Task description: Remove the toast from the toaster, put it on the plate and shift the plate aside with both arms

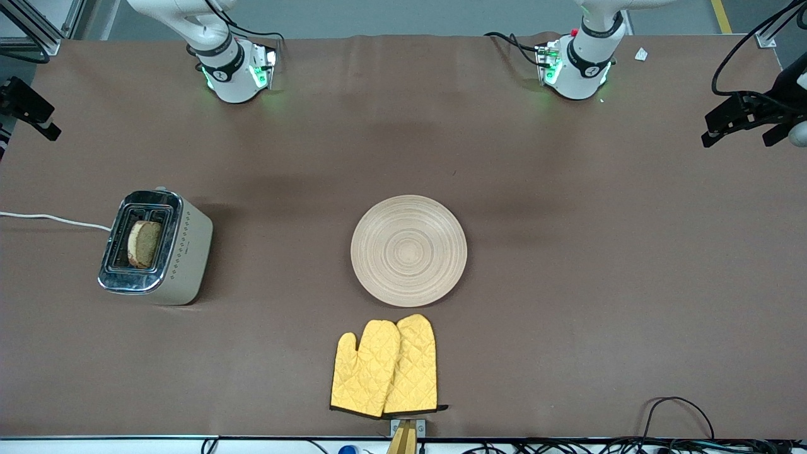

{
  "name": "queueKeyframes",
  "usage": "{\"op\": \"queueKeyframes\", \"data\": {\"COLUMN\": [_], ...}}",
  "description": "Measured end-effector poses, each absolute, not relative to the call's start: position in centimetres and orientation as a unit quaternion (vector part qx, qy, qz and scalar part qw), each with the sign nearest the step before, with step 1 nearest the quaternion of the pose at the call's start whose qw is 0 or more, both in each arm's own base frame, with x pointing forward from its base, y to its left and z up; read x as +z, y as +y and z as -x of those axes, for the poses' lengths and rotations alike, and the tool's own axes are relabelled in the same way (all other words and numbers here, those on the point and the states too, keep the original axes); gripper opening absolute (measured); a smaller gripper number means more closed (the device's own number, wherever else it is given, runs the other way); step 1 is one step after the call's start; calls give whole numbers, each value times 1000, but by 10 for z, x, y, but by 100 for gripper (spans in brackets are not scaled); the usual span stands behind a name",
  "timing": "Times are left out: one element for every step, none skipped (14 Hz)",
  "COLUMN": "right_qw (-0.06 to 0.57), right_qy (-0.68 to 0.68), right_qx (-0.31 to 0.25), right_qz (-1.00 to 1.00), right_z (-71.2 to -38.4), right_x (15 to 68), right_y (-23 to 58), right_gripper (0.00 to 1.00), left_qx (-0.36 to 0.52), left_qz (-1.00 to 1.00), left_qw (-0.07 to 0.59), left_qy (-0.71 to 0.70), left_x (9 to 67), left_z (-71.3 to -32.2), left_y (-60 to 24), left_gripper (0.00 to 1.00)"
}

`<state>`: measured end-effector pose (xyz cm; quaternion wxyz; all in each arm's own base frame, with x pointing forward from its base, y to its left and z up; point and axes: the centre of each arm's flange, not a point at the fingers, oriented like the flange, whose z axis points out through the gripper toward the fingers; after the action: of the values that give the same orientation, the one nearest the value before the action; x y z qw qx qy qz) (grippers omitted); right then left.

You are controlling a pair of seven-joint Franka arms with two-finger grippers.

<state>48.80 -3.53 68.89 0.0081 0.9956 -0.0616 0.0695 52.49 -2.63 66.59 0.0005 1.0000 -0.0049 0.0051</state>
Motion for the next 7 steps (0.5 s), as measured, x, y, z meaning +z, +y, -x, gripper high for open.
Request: {"op": "queueKeyframes", "data": {"right_qw": [8,8,8,8,7,7,7], "right_qy": [-61,-61,-61,-60,-59,-57,-57], "right_qx": [67,67,70,73,73,72,71], "right_qz": [-996,-996,-996,-995,-996,-996,-996], "right_z": [-487,-485,-483,-481,-479,-477,-475], "right_x": [692,697,703,710,716,721,724], "right_y": [-35,-34,-34,-33,-32,-30,-29], "right_gripper": [100,100,100,100,100,100,100], "left_qx": [5,5,5,5,5,5,3], "left_qz": [-1000,-1000,-1000,-1000,-1000,-1000,-1000], "left_qw": [1,1,1,1,1,1,1], "left_qy": [-5,-5,-5,-5,-5,-5,-5], "left_x": [666,666,666,666,666,666,664], "left_z": [-525,-525,-525,-525,-525,-525,-526], "left_y": [-26,-26,-26,-26,-26,-26,-26], "left_gripper": [100,100,100,100,100,100,100]}}
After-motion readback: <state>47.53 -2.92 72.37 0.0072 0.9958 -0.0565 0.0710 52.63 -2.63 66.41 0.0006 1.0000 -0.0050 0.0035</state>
